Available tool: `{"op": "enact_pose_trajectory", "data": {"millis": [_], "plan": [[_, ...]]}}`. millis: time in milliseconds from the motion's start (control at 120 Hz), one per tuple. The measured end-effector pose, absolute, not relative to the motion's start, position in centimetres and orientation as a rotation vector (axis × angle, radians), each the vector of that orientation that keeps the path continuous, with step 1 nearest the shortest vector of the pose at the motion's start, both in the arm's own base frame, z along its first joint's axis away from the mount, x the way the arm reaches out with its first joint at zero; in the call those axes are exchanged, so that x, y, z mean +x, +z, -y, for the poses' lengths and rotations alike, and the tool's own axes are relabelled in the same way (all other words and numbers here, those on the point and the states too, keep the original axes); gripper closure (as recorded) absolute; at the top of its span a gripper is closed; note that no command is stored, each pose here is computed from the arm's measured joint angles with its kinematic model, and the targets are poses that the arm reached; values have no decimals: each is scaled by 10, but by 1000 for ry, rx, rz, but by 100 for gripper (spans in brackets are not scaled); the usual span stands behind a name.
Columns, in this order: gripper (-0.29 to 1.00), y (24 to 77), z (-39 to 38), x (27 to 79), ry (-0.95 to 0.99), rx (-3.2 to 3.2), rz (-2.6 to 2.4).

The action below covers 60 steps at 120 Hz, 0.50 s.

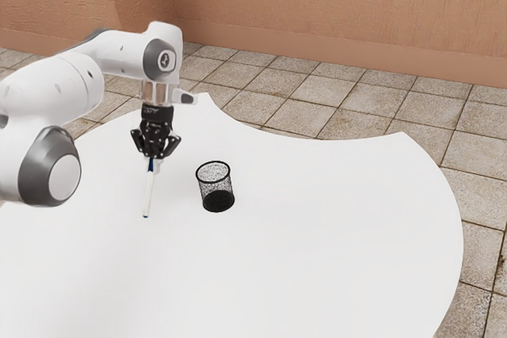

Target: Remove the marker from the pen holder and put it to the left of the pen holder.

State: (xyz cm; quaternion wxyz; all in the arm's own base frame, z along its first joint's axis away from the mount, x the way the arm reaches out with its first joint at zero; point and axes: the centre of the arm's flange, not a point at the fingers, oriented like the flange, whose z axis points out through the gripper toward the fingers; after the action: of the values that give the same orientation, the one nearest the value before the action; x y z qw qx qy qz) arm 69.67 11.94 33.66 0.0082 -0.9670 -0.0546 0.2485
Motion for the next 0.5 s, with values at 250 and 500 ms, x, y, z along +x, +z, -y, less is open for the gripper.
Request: {"op": "enact_pose_trajectory", "data": {"millis": [250, 500], "plan": [[59, 331, -124, 698, 789, -3070, 166], [19, 354, -118, 704, 656, -3099, 150]]}}
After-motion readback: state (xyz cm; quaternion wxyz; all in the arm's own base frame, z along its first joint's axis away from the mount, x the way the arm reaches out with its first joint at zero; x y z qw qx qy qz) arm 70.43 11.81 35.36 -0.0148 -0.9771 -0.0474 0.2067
